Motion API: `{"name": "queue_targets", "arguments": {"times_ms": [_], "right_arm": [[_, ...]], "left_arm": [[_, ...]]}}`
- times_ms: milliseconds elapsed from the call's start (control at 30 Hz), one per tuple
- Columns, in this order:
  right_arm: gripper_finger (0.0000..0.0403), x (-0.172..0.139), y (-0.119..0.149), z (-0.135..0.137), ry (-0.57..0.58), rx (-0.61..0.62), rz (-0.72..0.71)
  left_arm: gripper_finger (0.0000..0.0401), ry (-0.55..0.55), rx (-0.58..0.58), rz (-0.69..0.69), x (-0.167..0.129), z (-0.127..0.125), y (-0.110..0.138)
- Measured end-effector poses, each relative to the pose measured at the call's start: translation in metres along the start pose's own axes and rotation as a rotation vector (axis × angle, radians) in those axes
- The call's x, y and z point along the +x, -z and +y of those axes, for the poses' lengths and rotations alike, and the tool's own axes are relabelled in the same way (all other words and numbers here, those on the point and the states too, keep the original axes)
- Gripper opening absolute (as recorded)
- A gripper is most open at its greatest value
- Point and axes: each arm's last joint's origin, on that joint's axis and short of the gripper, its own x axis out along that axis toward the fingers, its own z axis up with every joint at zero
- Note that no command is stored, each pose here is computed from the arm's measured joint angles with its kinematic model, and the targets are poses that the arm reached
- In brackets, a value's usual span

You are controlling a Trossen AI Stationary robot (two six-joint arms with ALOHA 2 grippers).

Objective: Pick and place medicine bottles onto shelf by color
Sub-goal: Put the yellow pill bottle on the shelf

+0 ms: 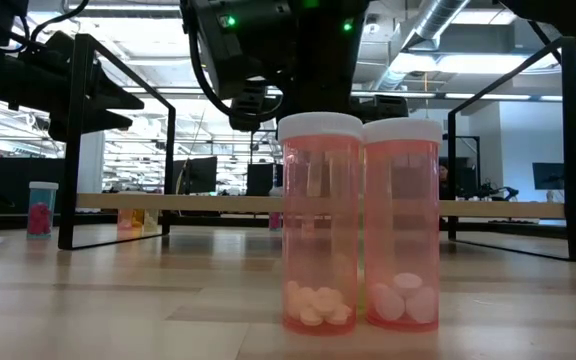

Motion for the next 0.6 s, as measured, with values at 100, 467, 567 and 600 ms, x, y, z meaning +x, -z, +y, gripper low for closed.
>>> {"name": "queue_targets", "arguments": {"times_ms": [100,467,567,600], "right_arm": [[0.0108,0.0004,0.0004,0.0006,0.002,0.008,0.01],[0.0108,-0.0003,0.002,0.0024,-0.009,-0.047,0.024],[0.0108,-0.0002,0.002,0.0024,-0.009,-0.048,0.025],[0.0108,0.0005,0.0018,0.0026,-0.007,-0.049,0.026]], "left_arm": [[0.0265,0.0,0.0,0.0,0.0,0.0,-0.0001],[0.0265,0.0,0.0,0.0,0.0,0.0,0.0001],[0.0265,0.0,0.0,0.0,0.0,0.0,0.0001],[0.0265,0.0,0.0,0.0,0.0,0.0,0.0001]]}}
